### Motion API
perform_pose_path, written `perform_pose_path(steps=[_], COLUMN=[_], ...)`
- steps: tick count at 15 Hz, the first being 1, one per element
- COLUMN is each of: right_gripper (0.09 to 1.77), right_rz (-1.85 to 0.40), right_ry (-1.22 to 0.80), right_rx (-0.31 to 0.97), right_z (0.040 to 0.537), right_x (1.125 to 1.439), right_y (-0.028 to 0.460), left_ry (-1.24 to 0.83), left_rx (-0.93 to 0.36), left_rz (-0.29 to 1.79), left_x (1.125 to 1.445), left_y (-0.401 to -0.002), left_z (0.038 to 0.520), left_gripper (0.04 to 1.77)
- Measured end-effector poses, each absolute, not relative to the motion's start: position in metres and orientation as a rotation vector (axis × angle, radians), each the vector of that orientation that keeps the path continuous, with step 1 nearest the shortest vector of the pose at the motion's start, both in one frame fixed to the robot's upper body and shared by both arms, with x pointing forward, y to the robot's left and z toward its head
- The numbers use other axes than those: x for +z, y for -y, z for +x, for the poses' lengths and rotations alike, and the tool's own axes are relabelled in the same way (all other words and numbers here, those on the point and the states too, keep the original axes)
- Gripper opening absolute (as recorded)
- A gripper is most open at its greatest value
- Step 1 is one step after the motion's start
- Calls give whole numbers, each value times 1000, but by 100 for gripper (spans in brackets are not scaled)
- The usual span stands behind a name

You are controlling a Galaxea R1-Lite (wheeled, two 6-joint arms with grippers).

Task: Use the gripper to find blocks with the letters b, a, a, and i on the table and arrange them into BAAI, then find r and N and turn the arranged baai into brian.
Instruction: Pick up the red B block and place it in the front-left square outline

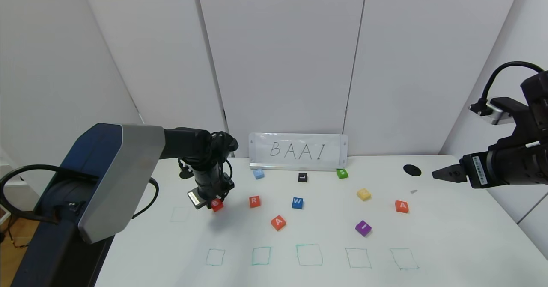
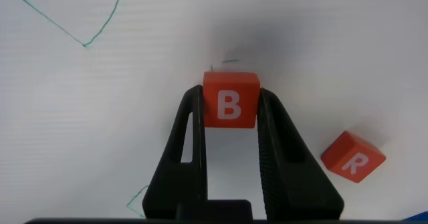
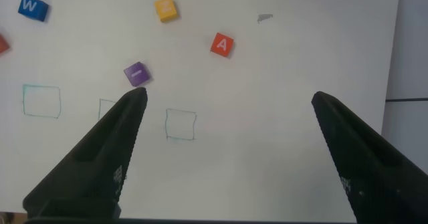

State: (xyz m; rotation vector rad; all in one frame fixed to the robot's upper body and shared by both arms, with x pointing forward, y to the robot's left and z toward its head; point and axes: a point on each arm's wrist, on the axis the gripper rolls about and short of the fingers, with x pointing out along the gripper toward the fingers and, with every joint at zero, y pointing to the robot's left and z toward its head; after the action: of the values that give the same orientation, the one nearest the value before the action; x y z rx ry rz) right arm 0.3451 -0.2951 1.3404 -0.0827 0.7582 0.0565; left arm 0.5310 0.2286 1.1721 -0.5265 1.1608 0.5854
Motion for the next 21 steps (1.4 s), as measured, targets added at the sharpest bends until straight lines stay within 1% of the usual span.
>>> perform_pose_path(steps=[2, 4, 9, 12, 15, 18, 21], right_gripper=[177, 177, 177, 177, 177, 177, 177], right_rz=[-85, -86, -90, -96, -99, -100, -101], right_ry=[-760, -762, -765, -745, -743, -745, -745], right_rx=[60, 61, 69, 51, 47, 47, 44], right_z=[345, 344, 344, 345, 346, 346, 346], right_x=[1340, 1339, 1338, 1338, 1336, 1336, 1336], right_y=[294, 294, 291, 291, 290, 290, 290], left_ry=[-1214, -1245, -1307, -1271, -1241, -1225, -1222], left_rx=[567, 515, 338, 213, 115, 62, 37], left_rz=[-475, -418, -218, -110, -17, 34, 46], left_x=[1181, 1191, 1202, 1200, 1195, 1187, 1177], left_y=[-230, -232, -229, -224, -222, -222, -219], left_z=[522, 513, 475, 450, 427, 408, 392], left_gripper=[50, 50, 50, 50, 50, 50, 50])
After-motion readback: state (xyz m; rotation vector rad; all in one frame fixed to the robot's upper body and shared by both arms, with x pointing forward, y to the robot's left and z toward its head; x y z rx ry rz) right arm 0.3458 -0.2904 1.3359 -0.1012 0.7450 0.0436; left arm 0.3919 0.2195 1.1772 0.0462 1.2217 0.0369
